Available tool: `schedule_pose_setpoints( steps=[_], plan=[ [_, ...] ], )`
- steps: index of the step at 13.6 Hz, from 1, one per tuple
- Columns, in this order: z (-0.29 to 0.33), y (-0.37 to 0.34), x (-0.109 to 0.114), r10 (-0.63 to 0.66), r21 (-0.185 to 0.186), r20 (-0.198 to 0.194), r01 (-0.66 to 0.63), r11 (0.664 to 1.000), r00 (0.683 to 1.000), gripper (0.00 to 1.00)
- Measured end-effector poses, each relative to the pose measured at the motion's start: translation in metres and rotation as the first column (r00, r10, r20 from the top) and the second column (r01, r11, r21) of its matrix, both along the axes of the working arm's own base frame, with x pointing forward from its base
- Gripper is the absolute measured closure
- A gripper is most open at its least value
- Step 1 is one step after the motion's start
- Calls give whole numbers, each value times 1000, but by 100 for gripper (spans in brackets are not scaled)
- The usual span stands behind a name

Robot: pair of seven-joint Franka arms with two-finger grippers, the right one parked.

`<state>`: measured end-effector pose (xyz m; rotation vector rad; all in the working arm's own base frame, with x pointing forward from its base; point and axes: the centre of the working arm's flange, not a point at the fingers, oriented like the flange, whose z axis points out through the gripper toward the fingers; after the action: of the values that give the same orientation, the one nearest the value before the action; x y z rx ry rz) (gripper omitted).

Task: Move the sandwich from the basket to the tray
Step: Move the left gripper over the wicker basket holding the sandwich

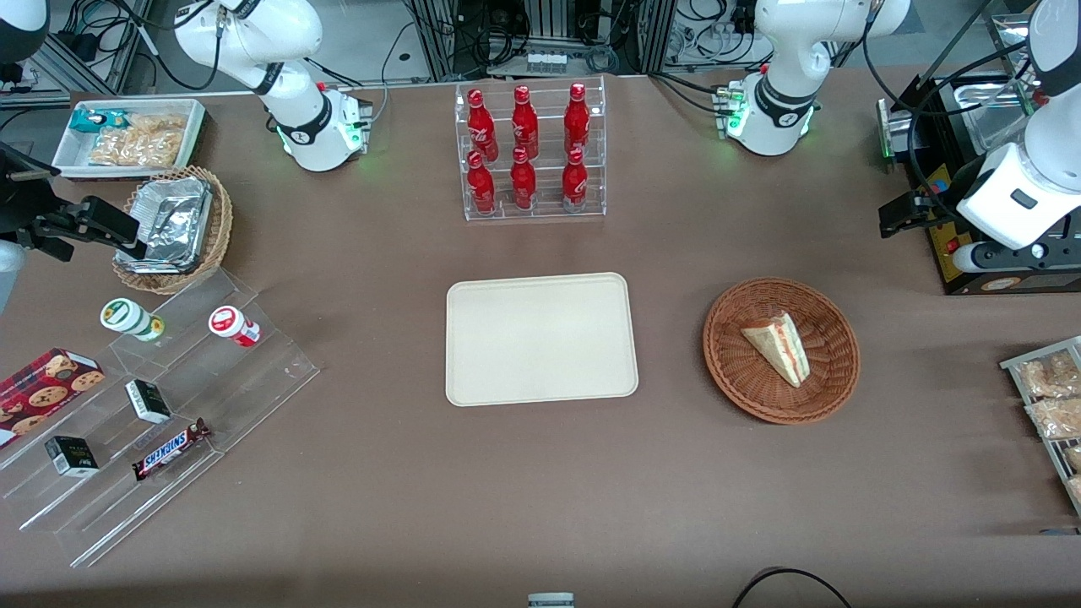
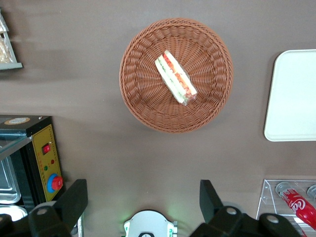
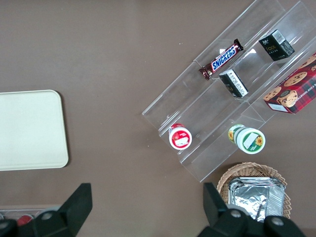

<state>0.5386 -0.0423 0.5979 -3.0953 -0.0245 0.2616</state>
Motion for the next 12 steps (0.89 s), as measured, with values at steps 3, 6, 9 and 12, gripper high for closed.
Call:
schedule_pose_setpoints(
  steps=[3, 6, 9, 12],
  plan=[
    [-1, -5, 1, -14, -1, 2, 14, 1000, 1000, 0],
    [-25, -7, 3, -19, 1, -34, 19, 1000, 999, 0],
    [-74, -16, 8, -37, 0, -45, 37, 999, 998, 0],
    [-129, -20, 7, -48, -4, -12, 48, 999, 999, 0]
  ],
)
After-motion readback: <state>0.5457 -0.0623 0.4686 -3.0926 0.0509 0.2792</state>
